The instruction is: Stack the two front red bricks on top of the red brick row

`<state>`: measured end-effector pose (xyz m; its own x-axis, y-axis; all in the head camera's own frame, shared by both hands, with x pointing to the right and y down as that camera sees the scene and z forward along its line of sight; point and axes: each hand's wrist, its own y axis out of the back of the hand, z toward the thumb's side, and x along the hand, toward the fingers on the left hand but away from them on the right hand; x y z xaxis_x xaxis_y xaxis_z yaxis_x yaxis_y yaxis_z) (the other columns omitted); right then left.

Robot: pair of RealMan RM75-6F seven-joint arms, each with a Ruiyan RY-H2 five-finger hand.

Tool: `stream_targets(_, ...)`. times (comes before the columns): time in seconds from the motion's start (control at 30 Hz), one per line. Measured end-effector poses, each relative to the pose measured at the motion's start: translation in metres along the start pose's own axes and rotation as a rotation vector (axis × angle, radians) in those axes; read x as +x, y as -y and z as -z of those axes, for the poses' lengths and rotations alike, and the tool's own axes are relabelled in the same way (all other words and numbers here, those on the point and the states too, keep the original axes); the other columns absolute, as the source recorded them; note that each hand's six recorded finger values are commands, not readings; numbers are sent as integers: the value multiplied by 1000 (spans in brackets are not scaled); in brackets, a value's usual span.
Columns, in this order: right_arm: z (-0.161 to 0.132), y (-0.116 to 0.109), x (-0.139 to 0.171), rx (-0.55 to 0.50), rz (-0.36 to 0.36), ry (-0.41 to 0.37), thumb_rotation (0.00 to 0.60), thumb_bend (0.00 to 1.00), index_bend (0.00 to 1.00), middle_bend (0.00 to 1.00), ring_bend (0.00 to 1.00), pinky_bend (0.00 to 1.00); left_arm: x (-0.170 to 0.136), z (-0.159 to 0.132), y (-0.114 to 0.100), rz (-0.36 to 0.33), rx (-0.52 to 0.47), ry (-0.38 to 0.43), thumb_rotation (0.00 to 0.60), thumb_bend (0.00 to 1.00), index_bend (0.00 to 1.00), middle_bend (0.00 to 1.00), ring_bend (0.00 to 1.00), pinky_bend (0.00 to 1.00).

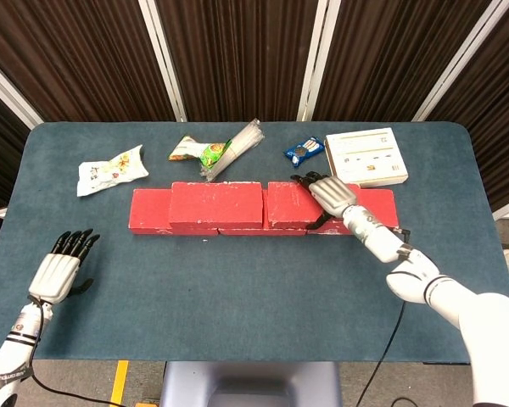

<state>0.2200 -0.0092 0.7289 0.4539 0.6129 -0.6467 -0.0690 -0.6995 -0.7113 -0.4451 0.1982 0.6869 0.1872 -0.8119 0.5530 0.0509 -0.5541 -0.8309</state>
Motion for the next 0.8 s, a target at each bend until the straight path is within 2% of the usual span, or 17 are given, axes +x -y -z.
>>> stream_targets(0.17, -1, 0, -1, 16, 1, 1, 600, 170, 2, 289, 126, 444, 0, 0, 0, 1, -2, 2, 600, 286, 0, 0, 0, 42)
stream_targets(0.4, 2, -1, -3, 38, 7, 27, 600, 154, 0, 199, 75, 415, 1, 2, 0, 3, -17, -2, 600, 287, 0, 0, 0, 42)
stream_targets(0.53, 0, 0, -3, 24, 8, 34, 600, 116, 0, 187, 73, 415, 1, 1, 0, 4, -17, 1, 600, 285, 0, 0, 0, 42)
stream_targets(0.8, -5, 1, -3, 28, 8, 27, 600, 111, 0, 186, 73, 415, 0, 0, -1, 0, -18, 6, 600, 287, 0, 0, 0, 40)
